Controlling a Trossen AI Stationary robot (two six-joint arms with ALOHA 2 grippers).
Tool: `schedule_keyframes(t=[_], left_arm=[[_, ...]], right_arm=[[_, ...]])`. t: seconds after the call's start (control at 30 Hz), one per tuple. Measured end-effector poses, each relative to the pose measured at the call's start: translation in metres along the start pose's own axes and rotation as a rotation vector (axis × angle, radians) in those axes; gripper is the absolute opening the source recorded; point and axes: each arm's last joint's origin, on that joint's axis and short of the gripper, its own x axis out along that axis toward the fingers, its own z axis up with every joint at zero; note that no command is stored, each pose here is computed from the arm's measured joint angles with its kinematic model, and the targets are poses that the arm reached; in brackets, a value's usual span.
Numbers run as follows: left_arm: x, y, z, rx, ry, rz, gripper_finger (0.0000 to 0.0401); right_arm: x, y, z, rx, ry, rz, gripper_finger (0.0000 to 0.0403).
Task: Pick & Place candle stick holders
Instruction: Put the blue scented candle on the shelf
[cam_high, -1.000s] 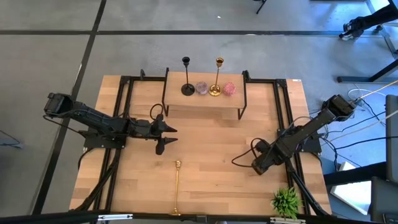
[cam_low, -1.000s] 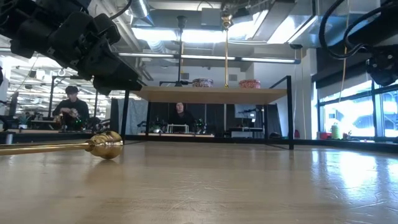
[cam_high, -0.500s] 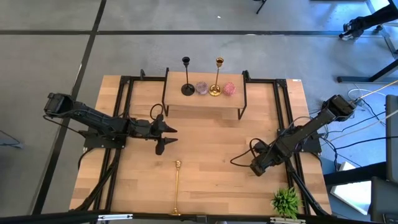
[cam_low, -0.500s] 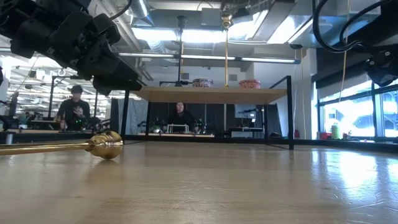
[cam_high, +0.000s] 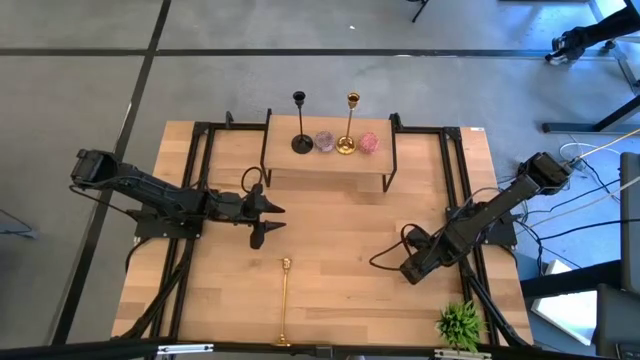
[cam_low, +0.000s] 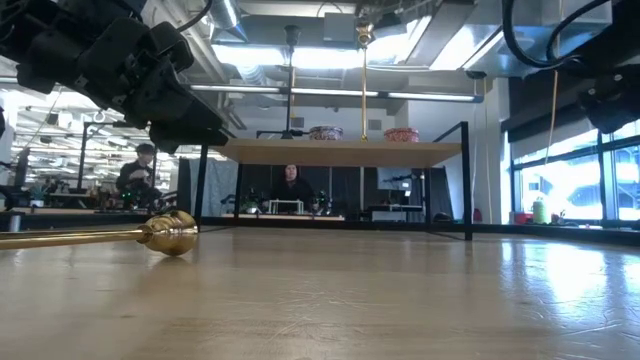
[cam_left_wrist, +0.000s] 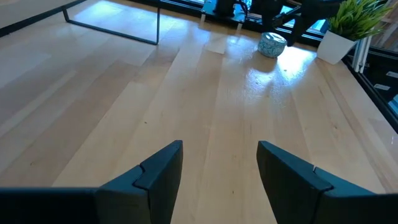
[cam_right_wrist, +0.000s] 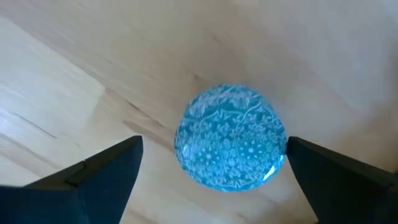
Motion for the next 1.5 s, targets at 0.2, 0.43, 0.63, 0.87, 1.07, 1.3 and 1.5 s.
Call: schedule_keyframes(t=[0.2,0.43,0.63,0.87,1.07,1.3,1.5], left_arm=[[0.000,0.000,0.000,0.000,0.000,0.000,0.0203],[0.000,0.000,0.000,0.000,0.000,0.000,0.0203],[0.000,0.000,0.000,0.000,0.000,0.000,0.0203],[0.000,0.000,0.000,0.000,0.000,0.000,0.0203],[0.000,0.000,0.000,0.000,0.004,-0.015,0.0203],[0.000,-0.001,0.000,0.000,0.006,-0.018,0.0203],[0.000,-0.001,0.000,0.000,0.005,-0.019,0.0203]], right_arm=[[0.000,-0.003,0.000,-0.003,-0.006,-0.027,0.0400],[0.005,-0.005,0.000,-0.002,-0.002,-0.024,0.0400],[0.009,-0.008,0.001,0.018,-0.007,-0.034,0.0400],[0.009,-0.007,0.000,0.018,0.000,-0.030,0.0400],[0.017,-0.005,0.000,0.012,0.001,-0.065,0.0396],[0.028,0.000,-0.001,-0.008,0.036,-0.097,0.0380],[0.030,0.001,0.000,-0.009,0.036,-0.097,0.0343]])
